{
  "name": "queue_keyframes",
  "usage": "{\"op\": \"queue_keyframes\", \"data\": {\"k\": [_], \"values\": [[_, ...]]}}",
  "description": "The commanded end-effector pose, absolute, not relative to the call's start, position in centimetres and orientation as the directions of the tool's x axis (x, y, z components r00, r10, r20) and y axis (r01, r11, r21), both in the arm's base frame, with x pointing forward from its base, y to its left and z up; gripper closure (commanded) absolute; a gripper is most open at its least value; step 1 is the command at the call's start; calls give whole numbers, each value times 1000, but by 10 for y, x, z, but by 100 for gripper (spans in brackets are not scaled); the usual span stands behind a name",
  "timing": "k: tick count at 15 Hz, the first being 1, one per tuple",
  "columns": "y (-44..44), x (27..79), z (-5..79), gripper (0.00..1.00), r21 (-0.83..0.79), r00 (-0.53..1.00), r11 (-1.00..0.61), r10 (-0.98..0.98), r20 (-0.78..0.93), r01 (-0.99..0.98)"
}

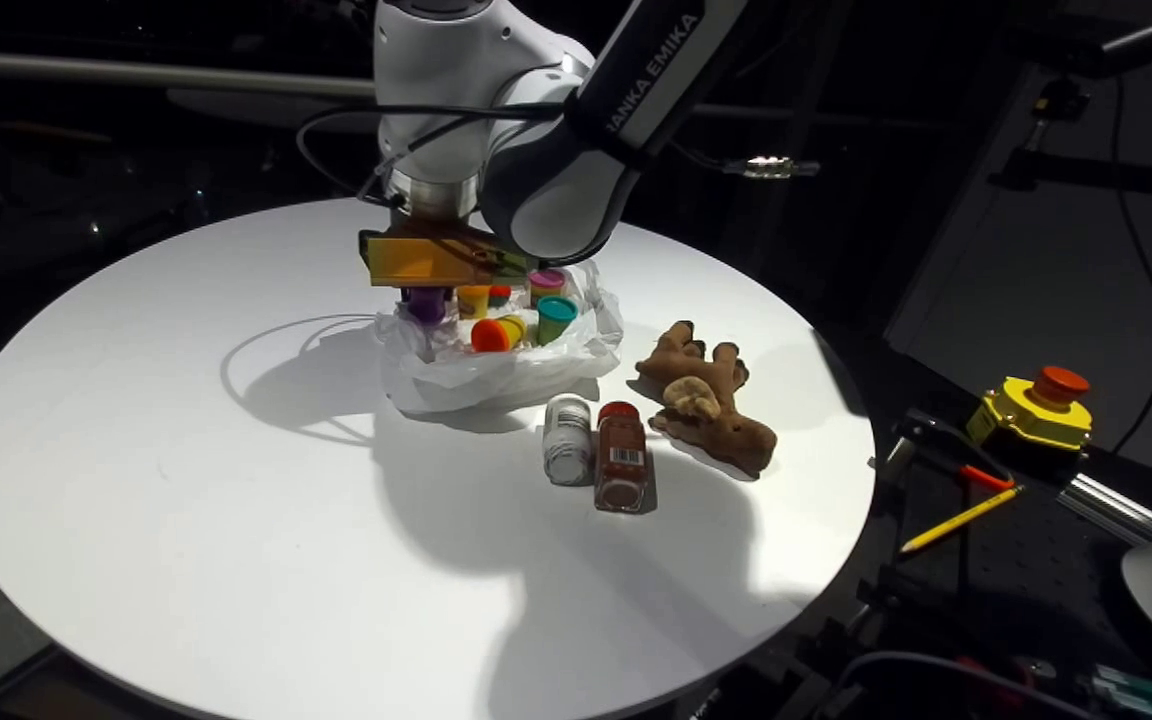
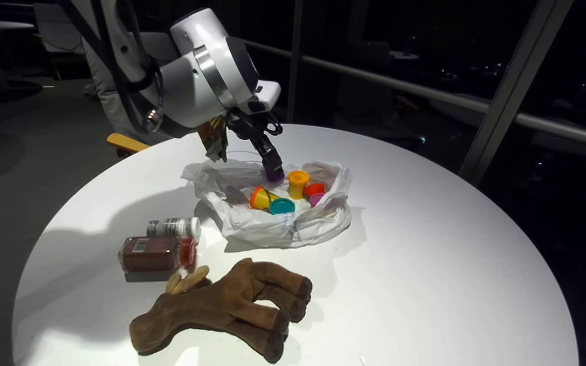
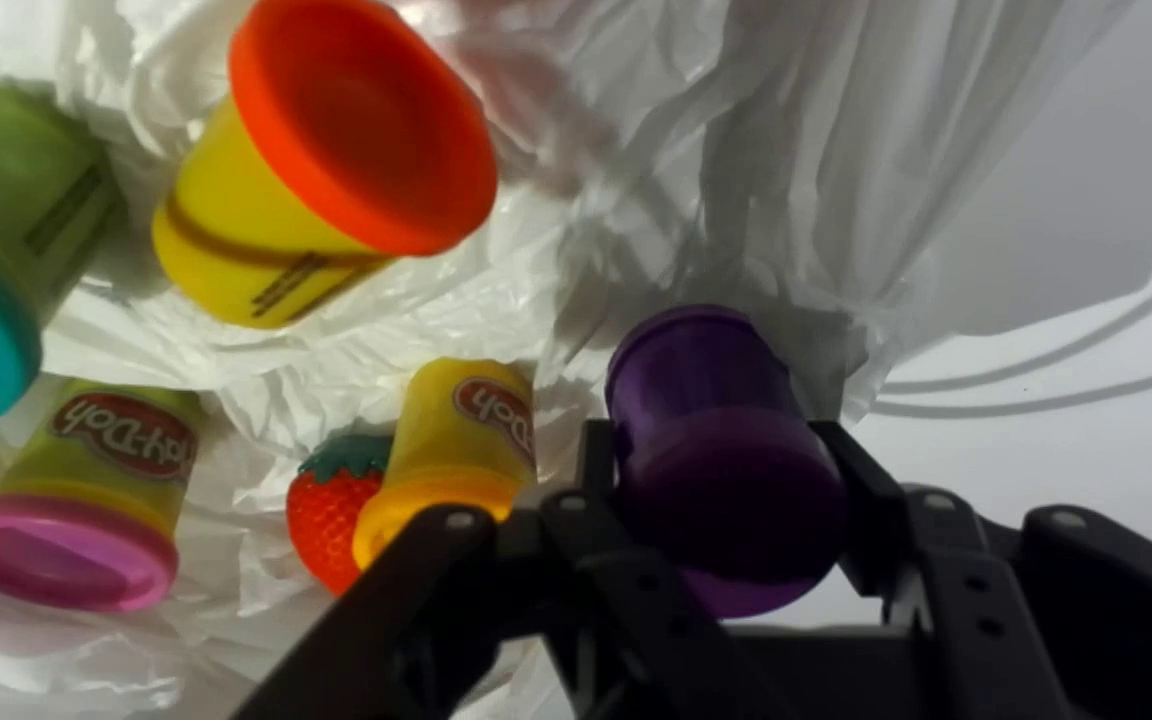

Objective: Put all the objects in the white plastic bag

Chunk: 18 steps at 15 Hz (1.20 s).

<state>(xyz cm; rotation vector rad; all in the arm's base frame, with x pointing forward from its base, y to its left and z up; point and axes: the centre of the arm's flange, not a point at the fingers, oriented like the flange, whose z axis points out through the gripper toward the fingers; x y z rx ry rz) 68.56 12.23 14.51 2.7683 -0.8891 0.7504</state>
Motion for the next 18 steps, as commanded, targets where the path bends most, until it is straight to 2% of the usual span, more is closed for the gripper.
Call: {"op": "queue_keyframes", "data": {"k": [1, 9, 10, 12, 14, 15, 18], "values": [[129, 678, 159, 75, 16, 718, -829, -475, 509, -559], [115, 671, 134, 75, 49, 738, -815, -495, 458, -577], [114, 671, 137, 25, 41, 734, -813, -502, 459, -581], [113, 669, 149, 19, 21, 723, -810, -511, 465, -586], [115, 663, 169, 4, 3, 714, -811, -512, 478, -585], [119, 657, 183, 1, 5, 715, -816, -503, 485, -578], [136, 624, 227, 0, 6, 719, -829, -481, 503, -559]]}}
